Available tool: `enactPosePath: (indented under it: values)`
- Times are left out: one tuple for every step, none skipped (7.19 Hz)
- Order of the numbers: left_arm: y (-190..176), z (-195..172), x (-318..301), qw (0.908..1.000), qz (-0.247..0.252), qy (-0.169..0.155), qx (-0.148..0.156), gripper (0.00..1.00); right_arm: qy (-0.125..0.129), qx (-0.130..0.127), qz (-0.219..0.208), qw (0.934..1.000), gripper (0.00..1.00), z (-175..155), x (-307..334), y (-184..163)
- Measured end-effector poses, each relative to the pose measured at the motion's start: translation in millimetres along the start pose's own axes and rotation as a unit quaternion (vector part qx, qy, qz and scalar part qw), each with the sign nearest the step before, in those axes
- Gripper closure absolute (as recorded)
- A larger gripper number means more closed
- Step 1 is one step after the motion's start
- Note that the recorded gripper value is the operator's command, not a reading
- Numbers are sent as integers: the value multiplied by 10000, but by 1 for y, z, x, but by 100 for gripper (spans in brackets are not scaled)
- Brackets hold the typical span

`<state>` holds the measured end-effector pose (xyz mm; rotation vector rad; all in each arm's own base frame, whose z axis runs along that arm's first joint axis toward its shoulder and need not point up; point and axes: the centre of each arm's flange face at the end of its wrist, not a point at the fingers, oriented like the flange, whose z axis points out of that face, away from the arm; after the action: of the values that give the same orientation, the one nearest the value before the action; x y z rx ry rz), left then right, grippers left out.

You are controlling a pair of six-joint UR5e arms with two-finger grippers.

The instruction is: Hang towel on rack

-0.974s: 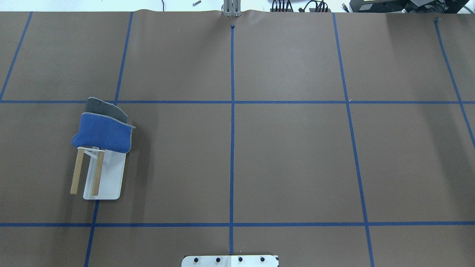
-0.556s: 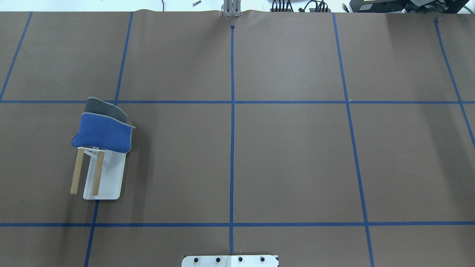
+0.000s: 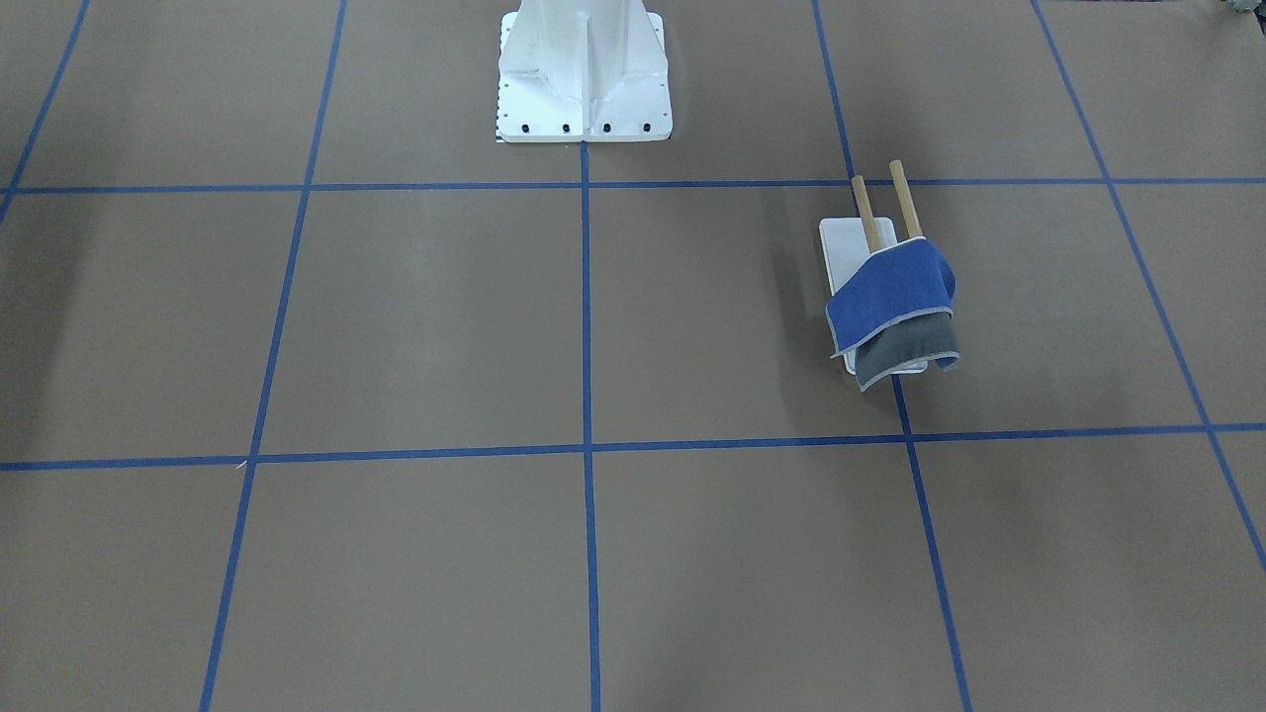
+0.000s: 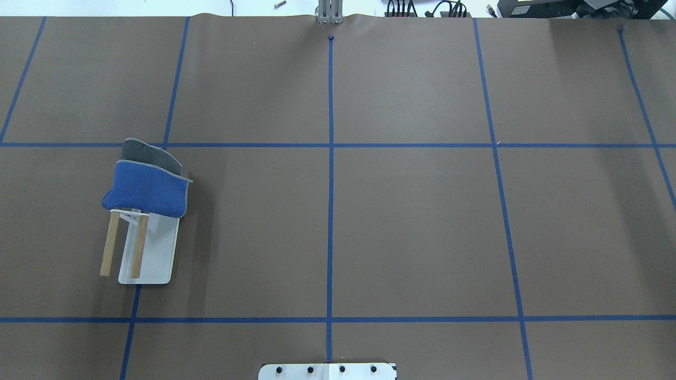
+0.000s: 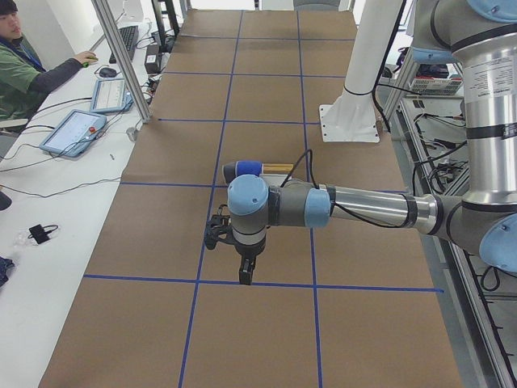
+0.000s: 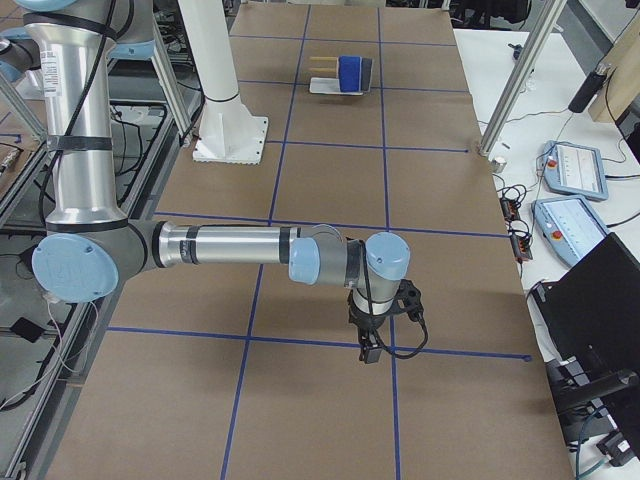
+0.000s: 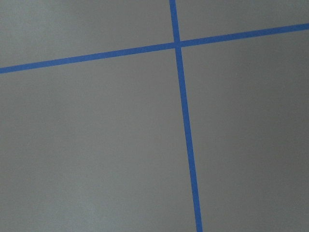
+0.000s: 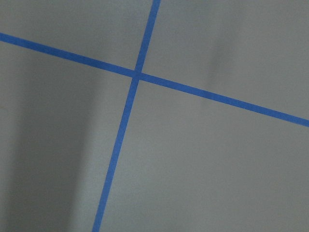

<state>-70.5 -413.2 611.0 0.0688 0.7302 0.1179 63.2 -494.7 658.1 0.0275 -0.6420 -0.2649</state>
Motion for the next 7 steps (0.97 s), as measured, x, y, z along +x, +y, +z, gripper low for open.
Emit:
enactPosePath:
  values:
    - [0, 0, 0, 10000, 5, -2, 3, 1, 1, 4, -7, 10000, 0, 0, 0, 0]
    - [0, 0, 0, 10000, 7, -5, 4, 1, -2, 16, -28, 10000, 0, -1, -1, 0]
    - [0, 0, 0, 10000, 7, -7, 4, 1, -5, 31, -56, 10000, 0, -2, -2, -1]
    - [0, 0, 0, 10000, 2, -7, -2, 1, -5, 45, -78, 10000, 0, -4, -3, -1]
    - [1, 1, -1, 10000, -7, -6, -12, 1, -4, 55, -89, 9999, 0, -5, -4, -1]
    - [2, 2, -1, 10000, -16, -5, -21, 1, -2, 69, -102, 9999, 0, -6, -5, -1]
    - [3, 2, -2, 10000, -21, -4, -27, 1, 0, 88, -116, 9999, 0, -8, -6, -1]
